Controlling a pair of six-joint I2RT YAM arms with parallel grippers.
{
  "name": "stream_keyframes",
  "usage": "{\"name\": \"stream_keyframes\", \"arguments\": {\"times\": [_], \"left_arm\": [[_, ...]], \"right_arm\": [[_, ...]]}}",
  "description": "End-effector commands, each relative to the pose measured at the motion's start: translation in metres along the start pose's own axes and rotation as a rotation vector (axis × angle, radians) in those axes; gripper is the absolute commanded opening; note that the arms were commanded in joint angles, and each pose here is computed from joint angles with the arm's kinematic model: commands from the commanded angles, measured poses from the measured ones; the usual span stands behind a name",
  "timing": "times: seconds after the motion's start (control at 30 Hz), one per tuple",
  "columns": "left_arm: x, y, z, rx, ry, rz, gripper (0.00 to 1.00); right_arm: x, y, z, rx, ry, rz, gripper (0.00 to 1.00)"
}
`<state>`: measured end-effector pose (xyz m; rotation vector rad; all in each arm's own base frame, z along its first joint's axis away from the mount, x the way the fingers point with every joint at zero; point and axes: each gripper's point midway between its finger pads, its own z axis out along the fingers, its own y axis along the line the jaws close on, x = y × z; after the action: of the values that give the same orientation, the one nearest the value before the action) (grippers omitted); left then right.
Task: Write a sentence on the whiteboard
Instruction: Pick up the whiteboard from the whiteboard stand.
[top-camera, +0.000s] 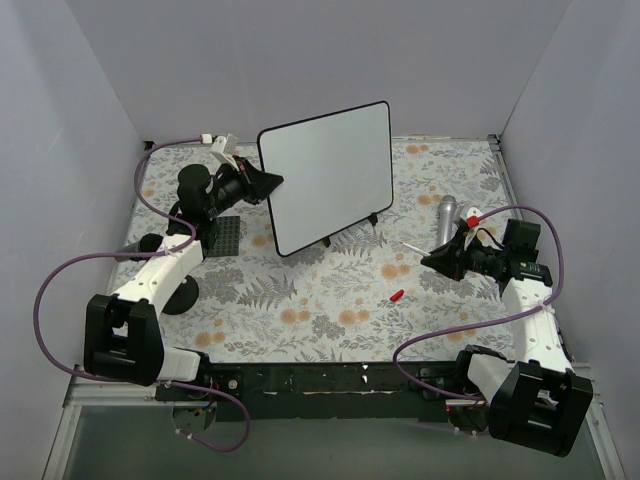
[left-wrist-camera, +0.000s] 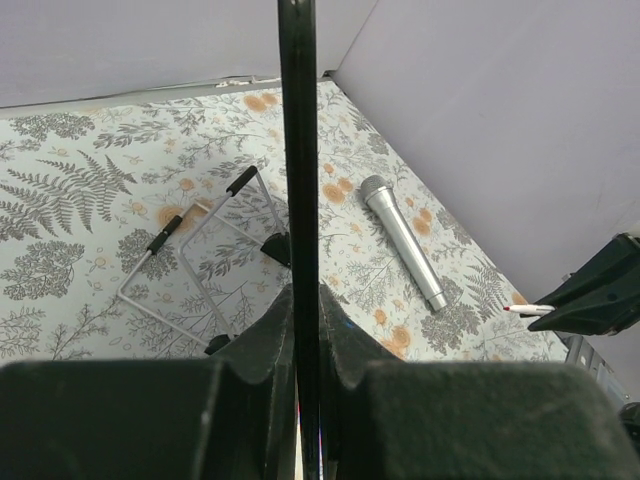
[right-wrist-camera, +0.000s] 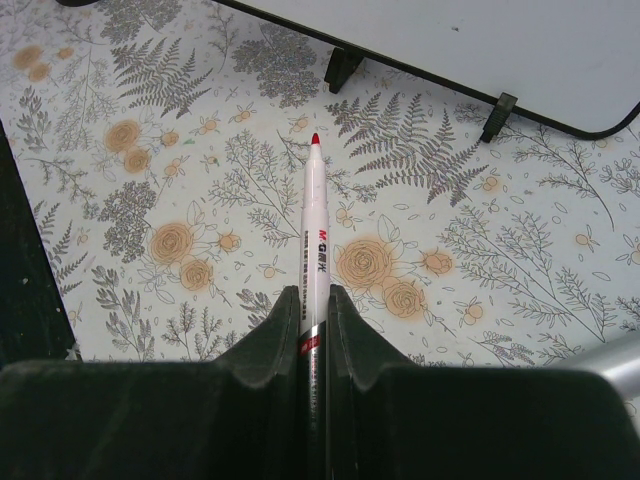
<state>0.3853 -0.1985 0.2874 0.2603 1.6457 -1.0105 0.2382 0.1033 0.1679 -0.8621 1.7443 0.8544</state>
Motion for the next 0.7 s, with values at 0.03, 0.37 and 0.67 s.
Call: {"name": "stream_keyframes", "arguments": {"times": [0.03, 0.37, 0.67], "left_arm": [[-0.093, -0.067, -0.015, 0.172, -0.265, 0.160, 0.00], [-0.109, -0.070, -0.013, 0.176, -0.322, 0.153, 0.00], [-0.129, -0.071, -0.010, 0.165, -0.380, 0.126, 0.00]], "right_arm": [[-0.015, -0.004, -0.003, 0.009, -0.016, -0.045, 0.01], [-0.016, -0.003, -0.003, 0.007, -0.018, -0.051, 0.01], [-0.016, -0.003, -0.003, 0.008, -0.017, -0.048, 0.01]]}}
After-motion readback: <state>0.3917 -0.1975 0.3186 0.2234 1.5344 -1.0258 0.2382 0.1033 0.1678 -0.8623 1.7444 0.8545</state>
